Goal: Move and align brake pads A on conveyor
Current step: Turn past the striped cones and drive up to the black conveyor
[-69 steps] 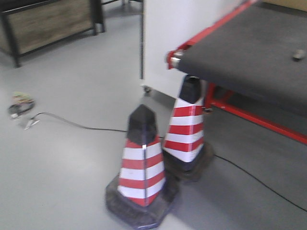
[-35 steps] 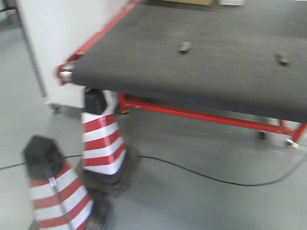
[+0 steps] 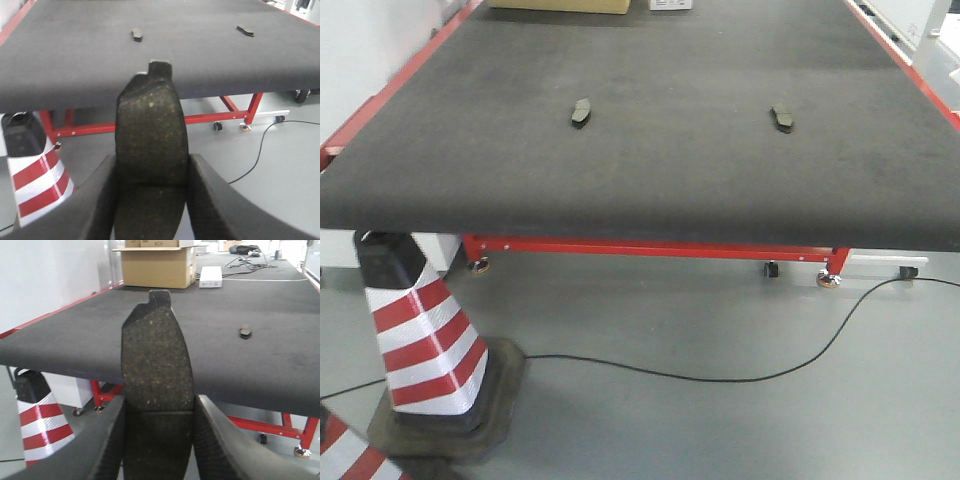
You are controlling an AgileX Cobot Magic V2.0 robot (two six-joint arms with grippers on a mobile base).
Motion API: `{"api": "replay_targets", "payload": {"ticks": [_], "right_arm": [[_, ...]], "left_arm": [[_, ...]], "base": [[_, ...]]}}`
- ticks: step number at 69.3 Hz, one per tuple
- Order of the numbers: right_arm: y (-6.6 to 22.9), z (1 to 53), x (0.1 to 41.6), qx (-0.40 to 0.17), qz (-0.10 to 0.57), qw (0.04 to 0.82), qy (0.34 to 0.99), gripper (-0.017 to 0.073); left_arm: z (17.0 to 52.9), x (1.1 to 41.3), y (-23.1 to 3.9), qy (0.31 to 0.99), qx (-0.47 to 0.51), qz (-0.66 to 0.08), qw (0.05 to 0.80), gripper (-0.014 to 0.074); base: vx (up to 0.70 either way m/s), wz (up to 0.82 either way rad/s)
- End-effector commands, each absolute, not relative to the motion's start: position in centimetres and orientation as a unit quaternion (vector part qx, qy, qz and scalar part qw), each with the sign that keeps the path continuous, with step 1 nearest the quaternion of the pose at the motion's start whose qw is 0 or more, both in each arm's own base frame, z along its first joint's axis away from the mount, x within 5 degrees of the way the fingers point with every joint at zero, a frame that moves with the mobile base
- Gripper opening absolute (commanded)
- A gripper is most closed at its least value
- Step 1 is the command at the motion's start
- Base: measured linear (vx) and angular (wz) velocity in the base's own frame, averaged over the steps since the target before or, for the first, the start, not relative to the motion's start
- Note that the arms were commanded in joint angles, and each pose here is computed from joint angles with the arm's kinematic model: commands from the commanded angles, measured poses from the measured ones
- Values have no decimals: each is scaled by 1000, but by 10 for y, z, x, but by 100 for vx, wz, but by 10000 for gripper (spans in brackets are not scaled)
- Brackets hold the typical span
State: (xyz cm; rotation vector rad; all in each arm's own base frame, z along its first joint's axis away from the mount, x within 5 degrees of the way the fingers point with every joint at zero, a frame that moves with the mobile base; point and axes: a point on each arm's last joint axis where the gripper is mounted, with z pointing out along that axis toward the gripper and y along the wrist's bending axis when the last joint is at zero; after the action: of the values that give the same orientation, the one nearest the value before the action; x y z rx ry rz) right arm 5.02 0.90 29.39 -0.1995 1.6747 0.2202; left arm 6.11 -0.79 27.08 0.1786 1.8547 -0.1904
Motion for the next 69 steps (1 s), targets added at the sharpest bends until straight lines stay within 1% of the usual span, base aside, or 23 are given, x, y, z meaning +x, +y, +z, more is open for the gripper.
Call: {"api": "replay_targets", "payload": {"ticks": [1,18,46,69], "right_arm": [[10,311,50,-98,100,702,698,-4],[10,311,50,-98,100,702,698,-4],[10,311,50,-97,99,701,699,-4],[10,311,50,-97,99,701,699,-4]], "left_arm": [[287,62,-11,765,87,-98,630,-6],[287,62,-11,765,87,-98,630,-6],[287,62,-11,765,88,-98,630,-6],[287,62,-11,765,88,-98,630,-6]], "base": [[21,-13],[28,-4],[38,-2],[36,-11]]}}
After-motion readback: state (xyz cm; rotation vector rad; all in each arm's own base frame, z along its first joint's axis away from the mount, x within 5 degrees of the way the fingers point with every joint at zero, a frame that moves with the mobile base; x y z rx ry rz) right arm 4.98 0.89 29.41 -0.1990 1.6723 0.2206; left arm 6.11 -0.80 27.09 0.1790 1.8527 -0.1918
